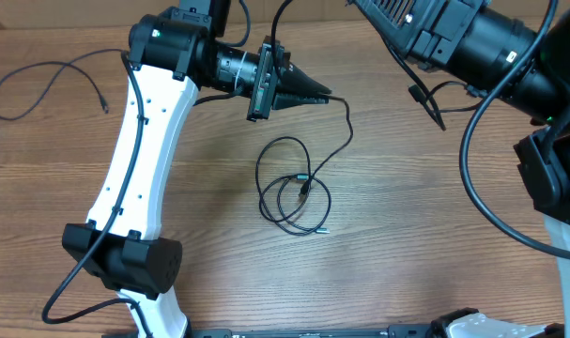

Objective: Untangle cables

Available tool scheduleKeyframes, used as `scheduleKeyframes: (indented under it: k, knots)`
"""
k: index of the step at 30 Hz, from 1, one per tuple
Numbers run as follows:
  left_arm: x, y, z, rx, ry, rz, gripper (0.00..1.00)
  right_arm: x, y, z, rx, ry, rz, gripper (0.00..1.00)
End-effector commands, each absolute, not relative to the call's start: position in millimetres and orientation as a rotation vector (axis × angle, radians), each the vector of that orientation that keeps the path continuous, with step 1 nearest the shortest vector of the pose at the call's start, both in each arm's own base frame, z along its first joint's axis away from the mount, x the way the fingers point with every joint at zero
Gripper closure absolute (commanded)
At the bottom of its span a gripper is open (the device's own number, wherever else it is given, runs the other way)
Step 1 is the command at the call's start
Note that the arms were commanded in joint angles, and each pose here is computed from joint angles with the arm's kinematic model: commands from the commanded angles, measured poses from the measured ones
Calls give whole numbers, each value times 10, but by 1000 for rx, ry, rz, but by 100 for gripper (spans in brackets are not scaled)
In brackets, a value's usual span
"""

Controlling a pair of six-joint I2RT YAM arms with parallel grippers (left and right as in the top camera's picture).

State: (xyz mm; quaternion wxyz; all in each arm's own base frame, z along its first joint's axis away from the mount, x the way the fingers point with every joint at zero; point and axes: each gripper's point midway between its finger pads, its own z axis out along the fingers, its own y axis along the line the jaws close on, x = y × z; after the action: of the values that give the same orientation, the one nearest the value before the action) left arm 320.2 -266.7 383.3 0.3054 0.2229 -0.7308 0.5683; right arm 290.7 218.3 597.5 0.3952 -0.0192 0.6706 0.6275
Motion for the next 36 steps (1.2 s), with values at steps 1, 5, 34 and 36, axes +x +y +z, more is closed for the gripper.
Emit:
scheduleKeyframes:
  k: [1,5,34,36]
  knots:
    - [3186,-2660,3876,576,-1910,1515,95,2821,2187,6032,-70,1692,1602,96]
    - [3194,-2659,3860,583,-1920,1512,96,2830,2190,5963,-50,1725,1600,96]
    - [4404,-1849,4103,551,-3374,1517,96,3097,965,4443,429,2217,879,0]
    - [4460,-1779,4145,581,-3438,1486,96,3079,902,4363,468,2242,832,0]
